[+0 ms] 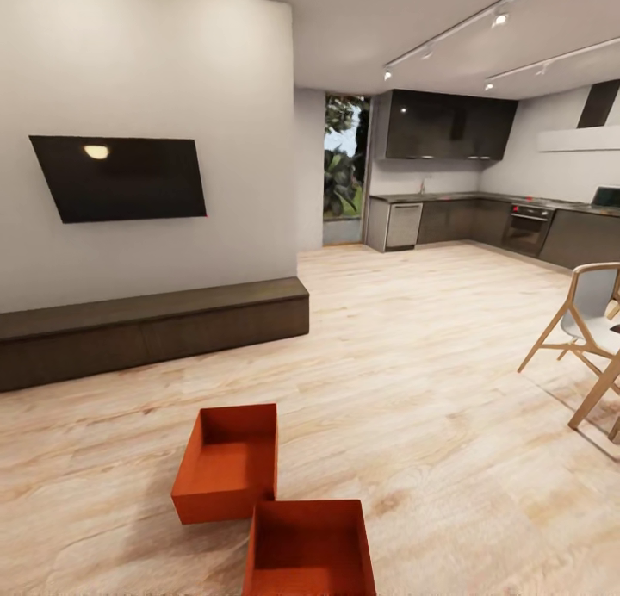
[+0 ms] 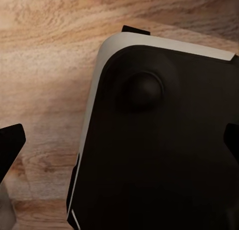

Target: Move the two storage containers from the living room to the garage. In the garage, place one container on the floor and stack the other container on top of it (either order is fine).

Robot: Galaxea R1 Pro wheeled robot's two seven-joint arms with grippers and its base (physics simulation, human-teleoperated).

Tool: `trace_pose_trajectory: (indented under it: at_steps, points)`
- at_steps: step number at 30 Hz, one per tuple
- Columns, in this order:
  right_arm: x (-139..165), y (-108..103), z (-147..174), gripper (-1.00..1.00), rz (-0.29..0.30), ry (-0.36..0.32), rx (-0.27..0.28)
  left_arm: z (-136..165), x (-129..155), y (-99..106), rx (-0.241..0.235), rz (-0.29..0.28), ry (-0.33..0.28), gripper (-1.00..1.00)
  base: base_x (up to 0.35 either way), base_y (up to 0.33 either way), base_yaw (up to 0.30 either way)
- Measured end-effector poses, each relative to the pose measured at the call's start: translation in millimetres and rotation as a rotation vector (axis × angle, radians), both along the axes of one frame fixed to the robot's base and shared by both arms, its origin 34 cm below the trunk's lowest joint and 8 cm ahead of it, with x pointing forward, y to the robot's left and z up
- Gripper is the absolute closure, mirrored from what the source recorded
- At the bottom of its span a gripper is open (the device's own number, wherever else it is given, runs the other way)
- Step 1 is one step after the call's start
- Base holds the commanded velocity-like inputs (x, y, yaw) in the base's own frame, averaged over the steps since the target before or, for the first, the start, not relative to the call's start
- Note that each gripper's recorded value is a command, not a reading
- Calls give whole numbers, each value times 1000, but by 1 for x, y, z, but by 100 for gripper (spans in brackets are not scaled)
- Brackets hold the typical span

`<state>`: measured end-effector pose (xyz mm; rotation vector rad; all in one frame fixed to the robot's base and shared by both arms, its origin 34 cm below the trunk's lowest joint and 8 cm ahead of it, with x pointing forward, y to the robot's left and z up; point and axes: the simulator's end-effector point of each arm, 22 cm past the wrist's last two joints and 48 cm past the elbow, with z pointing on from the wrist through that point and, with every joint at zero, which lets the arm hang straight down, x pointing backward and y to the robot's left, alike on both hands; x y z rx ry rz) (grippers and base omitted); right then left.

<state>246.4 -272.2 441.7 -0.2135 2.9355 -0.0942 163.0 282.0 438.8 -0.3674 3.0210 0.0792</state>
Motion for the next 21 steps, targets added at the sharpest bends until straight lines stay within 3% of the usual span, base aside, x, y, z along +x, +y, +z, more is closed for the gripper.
trace_pose_trajectory:
  at_steps: [21]
  points:
    - [-13, 0, -3, -100, -2, 33, 0, -1, -13, 1, 1, -3, 33, -100, 0, 0, 0]
